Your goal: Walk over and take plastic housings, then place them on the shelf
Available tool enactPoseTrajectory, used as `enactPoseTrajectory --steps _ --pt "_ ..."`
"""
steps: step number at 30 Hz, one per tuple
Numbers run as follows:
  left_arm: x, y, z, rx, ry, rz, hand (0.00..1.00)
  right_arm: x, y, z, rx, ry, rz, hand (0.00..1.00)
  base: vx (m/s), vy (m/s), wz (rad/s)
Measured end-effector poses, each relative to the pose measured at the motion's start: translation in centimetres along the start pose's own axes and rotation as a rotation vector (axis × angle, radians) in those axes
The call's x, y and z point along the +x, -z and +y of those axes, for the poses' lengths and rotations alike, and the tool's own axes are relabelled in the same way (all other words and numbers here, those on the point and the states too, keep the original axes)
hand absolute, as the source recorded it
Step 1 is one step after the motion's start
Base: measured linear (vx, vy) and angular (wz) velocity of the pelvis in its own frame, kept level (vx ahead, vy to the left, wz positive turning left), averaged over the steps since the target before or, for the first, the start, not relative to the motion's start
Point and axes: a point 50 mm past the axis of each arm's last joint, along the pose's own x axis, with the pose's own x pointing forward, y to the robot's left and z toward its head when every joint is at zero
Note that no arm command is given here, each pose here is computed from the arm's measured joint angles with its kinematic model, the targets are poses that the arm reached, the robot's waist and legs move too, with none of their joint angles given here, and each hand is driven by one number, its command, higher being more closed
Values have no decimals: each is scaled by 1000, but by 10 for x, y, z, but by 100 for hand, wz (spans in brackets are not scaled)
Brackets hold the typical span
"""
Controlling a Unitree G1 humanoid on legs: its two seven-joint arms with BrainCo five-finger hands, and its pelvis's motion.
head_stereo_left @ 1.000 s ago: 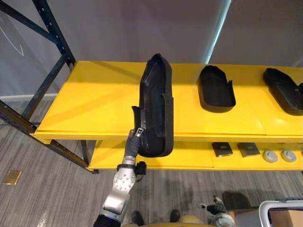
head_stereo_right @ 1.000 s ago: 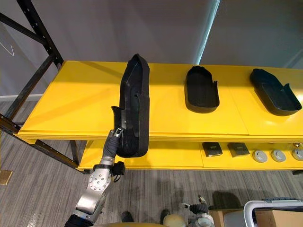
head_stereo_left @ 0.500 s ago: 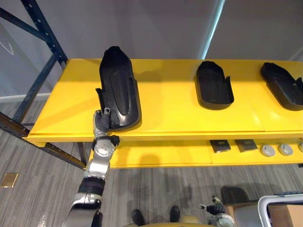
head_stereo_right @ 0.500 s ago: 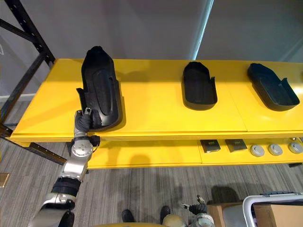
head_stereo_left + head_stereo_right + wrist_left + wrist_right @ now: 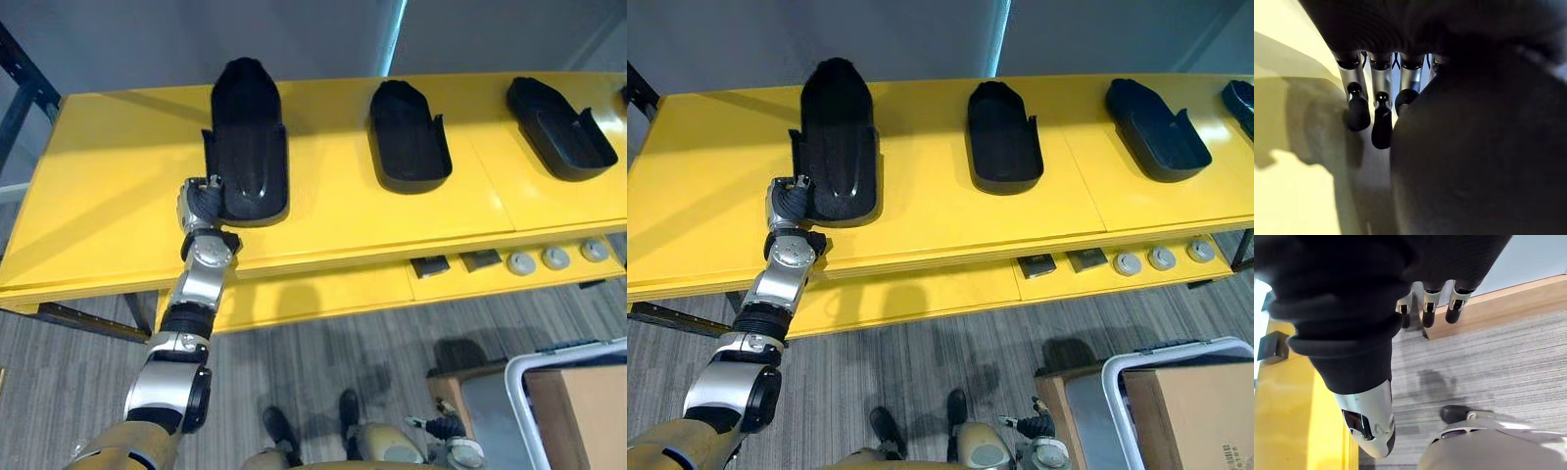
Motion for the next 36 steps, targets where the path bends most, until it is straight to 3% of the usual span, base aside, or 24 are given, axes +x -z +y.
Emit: enactPoseTrajectory --steps 17,24,27,32,36 --pt "-9 -6 -16 -321 -66 110 0 0 1 -2 3 8 6 0 6 0 2" --pt "-16 -7 -19 -365 -62 109 0 0 1 -2 4 9 6 0 -4 1 6" --pt "-26 -16 -16 -404 -76 52 0 0 1 -3 3 10 6 0 11 0 2" --pt "-62 -54 -6 -444 -72 -220 0 -1 4 -5 3 16 13 0 37 12 6" --pt "-92 -57 -7 -452 -61 -297 0 -4 12 -9 5 25 29 0 8 5 1"
